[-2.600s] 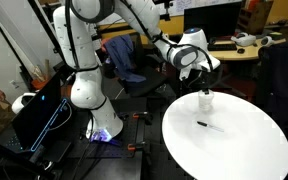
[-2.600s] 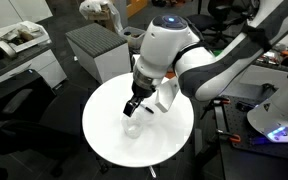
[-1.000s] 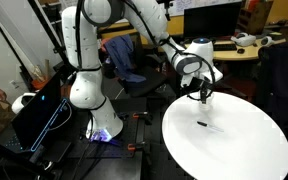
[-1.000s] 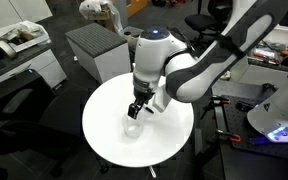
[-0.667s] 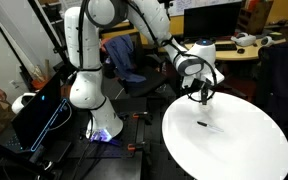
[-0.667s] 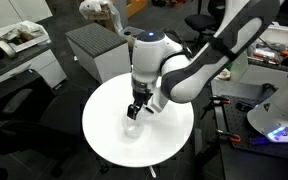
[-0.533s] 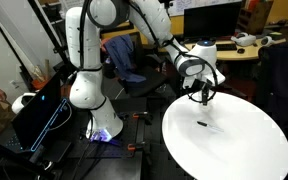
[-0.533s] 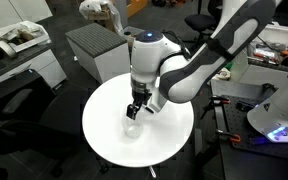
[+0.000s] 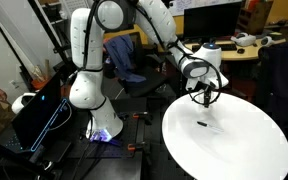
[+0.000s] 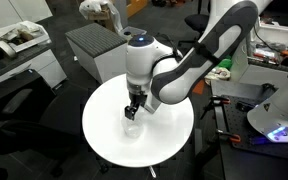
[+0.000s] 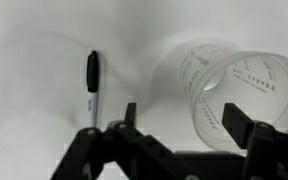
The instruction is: Remove the pen from the cup and then move the cup to the right
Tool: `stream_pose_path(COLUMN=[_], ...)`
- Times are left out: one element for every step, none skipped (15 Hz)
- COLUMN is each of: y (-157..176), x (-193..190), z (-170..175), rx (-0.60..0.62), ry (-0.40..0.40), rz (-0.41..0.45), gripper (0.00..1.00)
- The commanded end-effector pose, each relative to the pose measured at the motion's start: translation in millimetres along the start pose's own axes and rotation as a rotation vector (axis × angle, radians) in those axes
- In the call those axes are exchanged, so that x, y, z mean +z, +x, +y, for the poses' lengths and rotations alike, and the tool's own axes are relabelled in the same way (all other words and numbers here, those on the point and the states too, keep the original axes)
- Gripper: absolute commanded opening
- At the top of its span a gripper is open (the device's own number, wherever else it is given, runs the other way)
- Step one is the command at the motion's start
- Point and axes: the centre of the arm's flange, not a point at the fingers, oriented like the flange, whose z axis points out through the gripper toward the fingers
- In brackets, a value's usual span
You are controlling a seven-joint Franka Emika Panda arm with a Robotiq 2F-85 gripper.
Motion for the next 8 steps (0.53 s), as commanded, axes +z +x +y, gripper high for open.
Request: stream_pose_path(y=[12.8, 13.8, 15.0, 15.9, 17.1, 17.8, 18.7, 19.6], x=[1.5, 1.8, 1.6, 1.4, 1.1, 0.8, 0.3, -0.3], z=[-5.3, -5.8, -6.5, -6.8, -7.2, -7.5, -8.1, -8.6], rx=[-0.010, -0.010, -0.010, -0.010, -0.010, -0.009, -0.009, -0.010], ry=[0.001, 0.000, -0.002, -0.002, -0.002, -0.002, -0.002, -0.001], rz=[-0.033, -0.035, -0.037, -0.038, -0.037, -0.036, -0.036, -0.036], gripper=[0.58, 0.49, 0.42, 0.34, 0.27, 0.20, 0.12, 0.05])
